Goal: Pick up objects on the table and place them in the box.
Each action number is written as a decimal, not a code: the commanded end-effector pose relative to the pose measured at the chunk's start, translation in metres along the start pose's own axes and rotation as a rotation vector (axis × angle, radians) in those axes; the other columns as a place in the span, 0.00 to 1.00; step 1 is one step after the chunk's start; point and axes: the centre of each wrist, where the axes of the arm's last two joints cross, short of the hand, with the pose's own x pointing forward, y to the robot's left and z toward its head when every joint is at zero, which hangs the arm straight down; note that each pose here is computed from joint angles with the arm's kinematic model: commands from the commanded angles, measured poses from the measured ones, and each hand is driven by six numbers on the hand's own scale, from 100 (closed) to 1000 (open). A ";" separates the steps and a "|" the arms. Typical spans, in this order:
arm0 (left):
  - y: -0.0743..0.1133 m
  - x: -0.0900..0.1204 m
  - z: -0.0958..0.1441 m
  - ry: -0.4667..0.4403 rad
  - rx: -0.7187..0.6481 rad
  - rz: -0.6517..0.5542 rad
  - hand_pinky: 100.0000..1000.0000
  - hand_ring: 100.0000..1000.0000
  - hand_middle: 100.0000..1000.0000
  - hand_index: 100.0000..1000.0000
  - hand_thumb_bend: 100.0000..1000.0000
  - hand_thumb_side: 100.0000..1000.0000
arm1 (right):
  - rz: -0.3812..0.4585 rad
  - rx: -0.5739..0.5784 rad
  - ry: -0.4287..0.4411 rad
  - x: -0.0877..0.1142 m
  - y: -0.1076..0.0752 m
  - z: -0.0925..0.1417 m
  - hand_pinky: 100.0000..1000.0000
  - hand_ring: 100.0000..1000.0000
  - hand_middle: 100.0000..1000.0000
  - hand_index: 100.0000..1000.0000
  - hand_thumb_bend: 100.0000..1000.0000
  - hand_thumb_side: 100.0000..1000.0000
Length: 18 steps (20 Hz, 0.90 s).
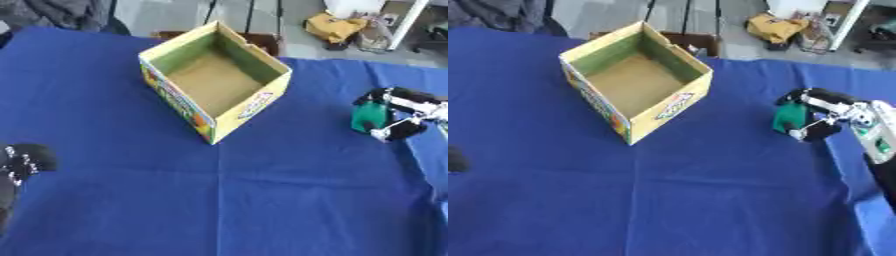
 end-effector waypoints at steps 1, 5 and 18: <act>0.005 0.008 -0.003 -0.021 -0.010 -0.024 0.59 0.57 0.54 0.63 0.32 1.00 | 0.033 -0.062 -0.009 0.002 -0.022 0.005 0.32 0.22 0.66 0.86 0.00 0.00; 0.005 0.007 -0.003 -0.019 -0.010 -0.024 0.59 0.57 0.54 0.63 0.32 1.00 | 0.037 -0.081 -0.020 0.005 -0.027 0.004 0.31 0.22 0.65 0.86 0.00 0.00; 0.006 0.003 0.002 0.008 -0.013 -0.021 0.59 0.57 0.54 0.63 0.34 1.00 | 0.081 -0.172 -0.133 0.032 -0.068 -0.004 0.33 0.23 0.66 0.86 0.00 0.00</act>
